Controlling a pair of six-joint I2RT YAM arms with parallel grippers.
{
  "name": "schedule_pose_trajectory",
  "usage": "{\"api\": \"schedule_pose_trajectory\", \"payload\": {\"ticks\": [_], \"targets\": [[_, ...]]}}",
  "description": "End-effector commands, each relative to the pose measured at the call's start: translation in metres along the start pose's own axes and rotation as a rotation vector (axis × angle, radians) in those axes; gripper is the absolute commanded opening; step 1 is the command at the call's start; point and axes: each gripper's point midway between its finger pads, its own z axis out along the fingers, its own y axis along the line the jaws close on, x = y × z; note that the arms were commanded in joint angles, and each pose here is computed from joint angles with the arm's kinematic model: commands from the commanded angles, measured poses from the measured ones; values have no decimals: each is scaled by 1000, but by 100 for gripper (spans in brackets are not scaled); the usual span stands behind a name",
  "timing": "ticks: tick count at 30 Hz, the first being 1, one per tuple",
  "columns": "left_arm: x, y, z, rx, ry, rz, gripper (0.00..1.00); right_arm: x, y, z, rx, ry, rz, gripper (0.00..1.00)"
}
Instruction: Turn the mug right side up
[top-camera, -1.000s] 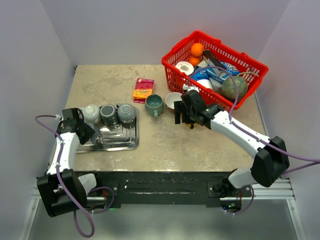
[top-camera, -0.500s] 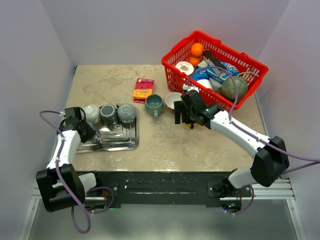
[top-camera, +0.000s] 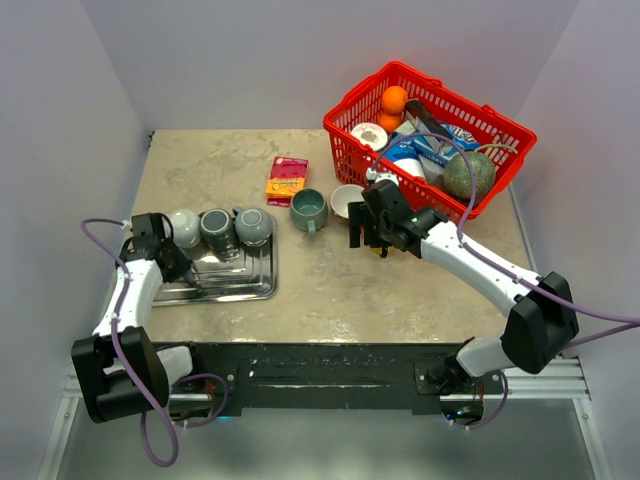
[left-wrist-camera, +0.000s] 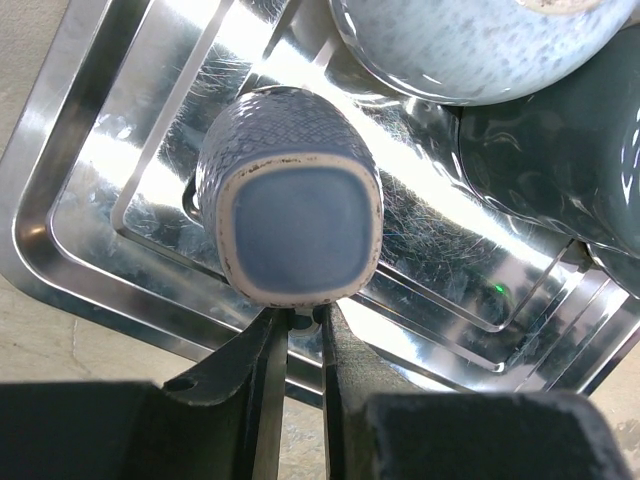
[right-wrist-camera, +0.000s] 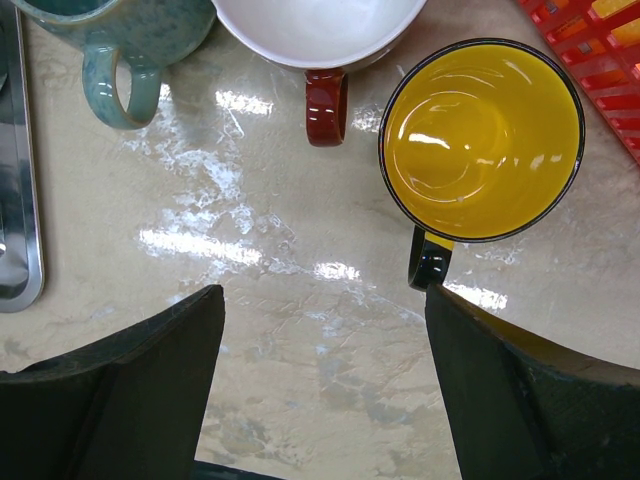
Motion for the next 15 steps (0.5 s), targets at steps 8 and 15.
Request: {"api": "schedule_pose_trajectory", "payload": {"ticks": [8, 15], "targets": [[-22, -36, -32, 152, -64, 43, 0, -15, 10, -11, -60, -49, 40, 83], [-20, -68, -81, 336, -49, -10, 0, -21, 33, -20, -185, -52, 40, 84]]}}
